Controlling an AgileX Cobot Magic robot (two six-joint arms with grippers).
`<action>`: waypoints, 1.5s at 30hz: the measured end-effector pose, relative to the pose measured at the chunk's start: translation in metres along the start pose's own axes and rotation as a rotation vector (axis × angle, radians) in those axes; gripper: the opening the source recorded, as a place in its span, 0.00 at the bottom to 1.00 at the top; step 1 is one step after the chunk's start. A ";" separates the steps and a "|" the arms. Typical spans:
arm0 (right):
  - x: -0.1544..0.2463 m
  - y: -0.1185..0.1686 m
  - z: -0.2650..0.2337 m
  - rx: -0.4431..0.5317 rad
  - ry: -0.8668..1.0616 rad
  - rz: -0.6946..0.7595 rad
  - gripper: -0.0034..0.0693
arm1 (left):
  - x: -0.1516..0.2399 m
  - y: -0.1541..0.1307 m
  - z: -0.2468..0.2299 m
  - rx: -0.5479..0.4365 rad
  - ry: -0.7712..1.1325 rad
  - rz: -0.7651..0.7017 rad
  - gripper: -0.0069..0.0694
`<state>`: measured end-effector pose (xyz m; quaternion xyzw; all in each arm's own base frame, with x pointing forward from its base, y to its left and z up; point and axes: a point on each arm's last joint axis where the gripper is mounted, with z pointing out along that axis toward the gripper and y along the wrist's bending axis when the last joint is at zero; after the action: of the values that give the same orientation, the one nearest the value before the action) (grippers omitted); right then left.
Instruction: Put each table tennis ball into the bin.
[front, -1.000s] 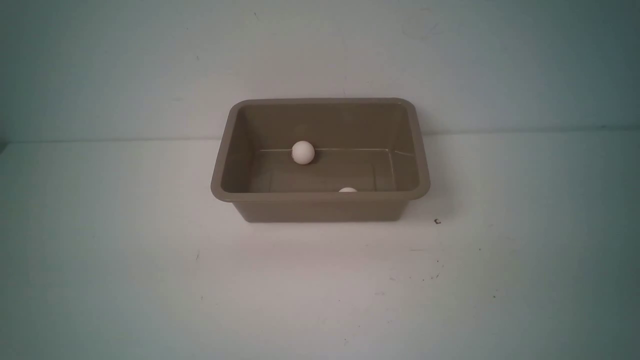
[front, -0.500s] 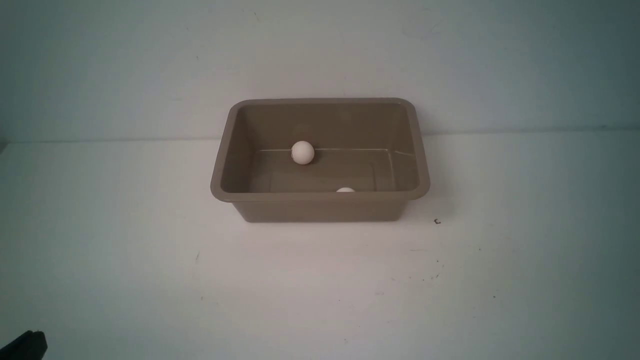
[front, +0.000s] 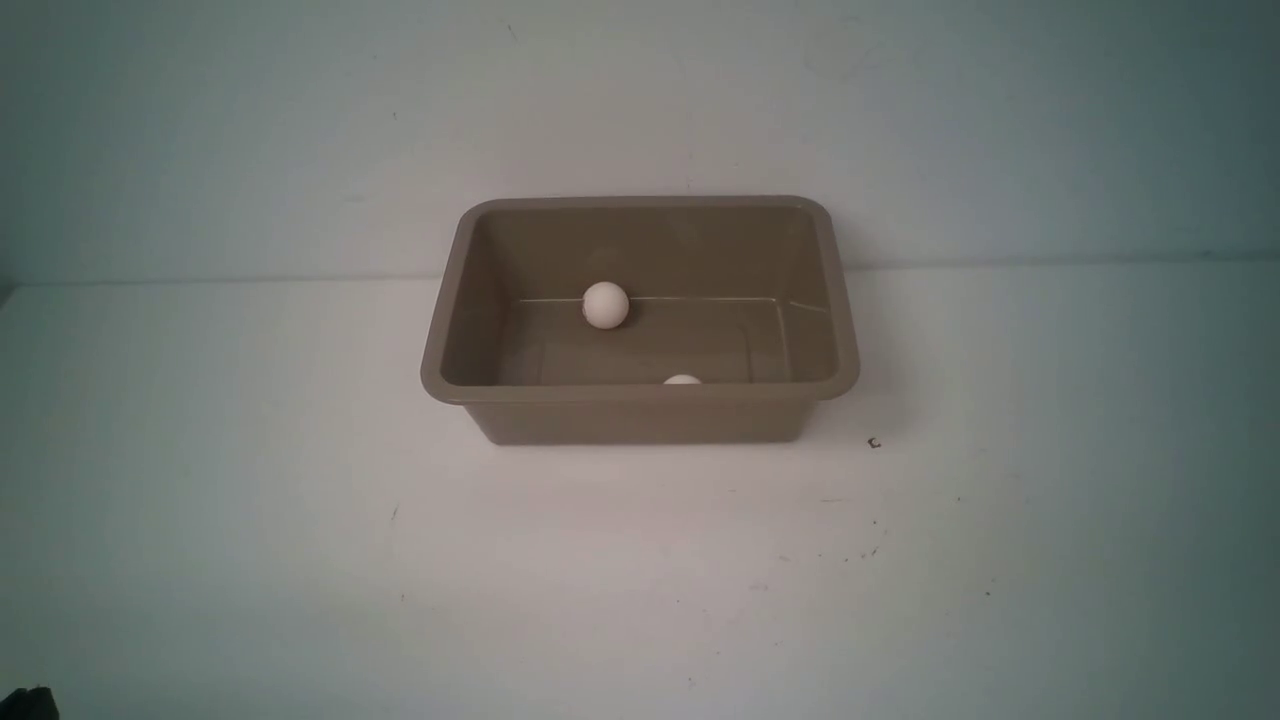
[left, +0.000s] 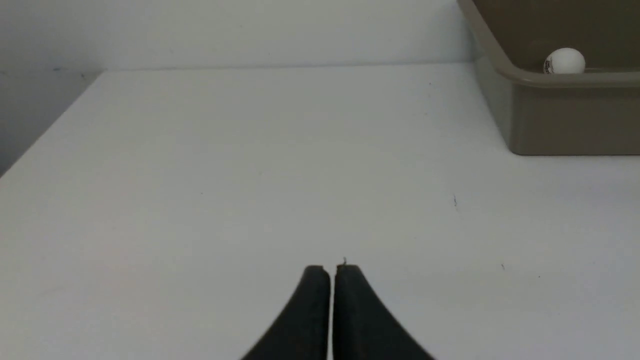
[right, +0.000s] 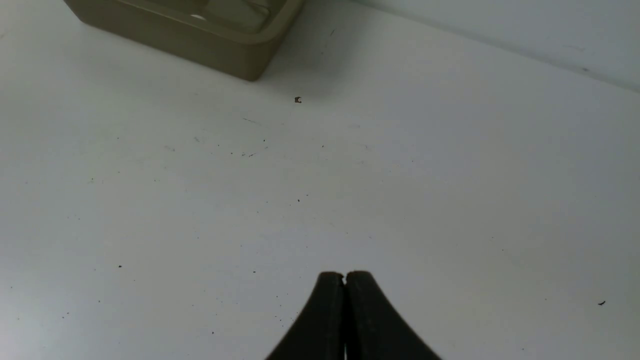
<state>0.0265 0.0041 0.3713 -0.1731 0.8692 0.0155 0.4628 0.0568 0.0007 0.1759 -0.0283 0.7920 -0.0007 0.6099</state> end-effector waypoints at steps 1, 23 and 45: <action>0.000 0.000 0.000 0.000 0.000 0.000 0.02 | 0.001 0.000 -0.001 0.001 0.006 0.002 0.08; 0.000 0.000 0.000 0.000 0.000 0.000 0.02 | 0.006 0.000 -0.003 0.004 0.039 0.007 0.08; 0.083 0.006 0.065 0.352 -0.518 0.250 0.02 | 0.006 0.000 -0.003 0.004 0.040 0.007 0.08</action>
<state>0.0342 -0.0021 0.2658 0.0272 0.7264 -0.0349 0.6858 0.0528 -0.0001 0.1711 -0.0242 0.8043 -0.0007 0.5938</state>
